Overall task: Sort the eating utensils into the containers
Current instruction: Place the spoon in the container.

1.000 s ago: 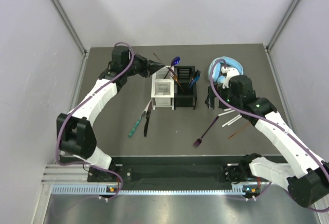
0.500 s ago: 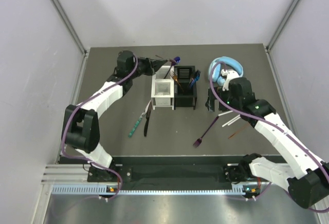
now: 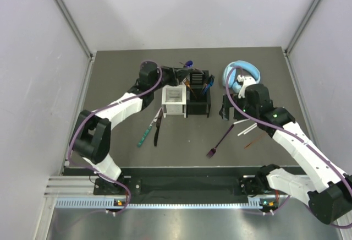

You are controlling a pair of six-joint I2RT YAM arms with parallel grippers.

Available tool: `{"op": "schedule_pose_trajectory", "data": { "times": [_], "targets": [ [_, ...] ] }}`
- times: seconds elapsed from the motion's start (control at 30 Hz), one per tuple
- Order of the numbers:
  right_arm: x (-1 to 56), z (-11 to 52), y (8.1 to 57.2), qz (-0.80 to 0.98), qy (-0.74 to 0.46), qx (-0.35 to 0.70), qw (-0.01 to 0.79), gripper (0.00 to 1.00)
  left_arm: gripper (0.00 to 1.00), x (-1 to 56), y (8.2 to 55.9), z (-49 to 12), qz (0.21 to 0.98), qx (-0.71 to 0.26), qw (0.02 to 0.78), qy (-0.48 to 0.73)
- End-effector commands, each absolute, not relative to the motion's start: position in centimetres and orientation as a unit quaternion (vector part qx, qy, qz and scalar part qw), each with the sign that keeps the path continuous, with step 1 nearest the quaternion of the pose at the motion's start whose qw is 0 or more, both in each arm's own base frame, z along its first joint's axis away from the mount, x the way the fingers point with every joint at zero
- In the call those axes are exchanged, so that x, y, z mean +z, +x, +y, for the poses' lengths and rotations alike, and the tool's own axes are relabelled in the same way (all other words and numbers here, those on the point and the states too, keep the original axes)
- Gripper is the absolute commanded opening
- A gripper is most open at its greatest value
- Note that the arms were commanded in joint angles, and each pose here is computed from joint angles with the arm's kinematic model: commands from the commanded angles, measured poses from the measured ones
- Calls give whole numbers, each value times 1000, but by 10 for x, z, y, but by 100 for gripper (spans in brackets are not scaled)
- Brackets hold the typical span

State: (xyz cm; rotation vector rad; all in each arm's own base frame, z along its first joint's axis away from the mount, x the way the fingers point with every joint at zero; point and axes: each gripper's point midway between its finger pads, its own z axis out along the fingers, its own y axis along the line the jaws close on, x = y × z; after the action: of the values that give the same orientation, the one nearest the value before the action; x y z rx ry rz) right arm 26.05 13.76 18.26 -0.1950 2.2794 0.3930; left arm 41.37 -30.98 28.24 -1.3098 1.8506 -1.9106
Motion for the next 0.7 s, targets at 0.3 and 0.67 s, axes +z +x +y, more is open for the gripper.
{"op": "schedule_pose_trajectory", "data": {
  "times": [0.3, 0.67],
  "targets": [
    [190, 131, 257, 893, -63, 160, 415, 100, 0, 307, 416, -291, 506, -664, 62, -548],
    [192, 129, 254, 893, -63, 157, 417, 100, 0, 293, 419, -288, 503, -646, 48, -571]
  ]
}}
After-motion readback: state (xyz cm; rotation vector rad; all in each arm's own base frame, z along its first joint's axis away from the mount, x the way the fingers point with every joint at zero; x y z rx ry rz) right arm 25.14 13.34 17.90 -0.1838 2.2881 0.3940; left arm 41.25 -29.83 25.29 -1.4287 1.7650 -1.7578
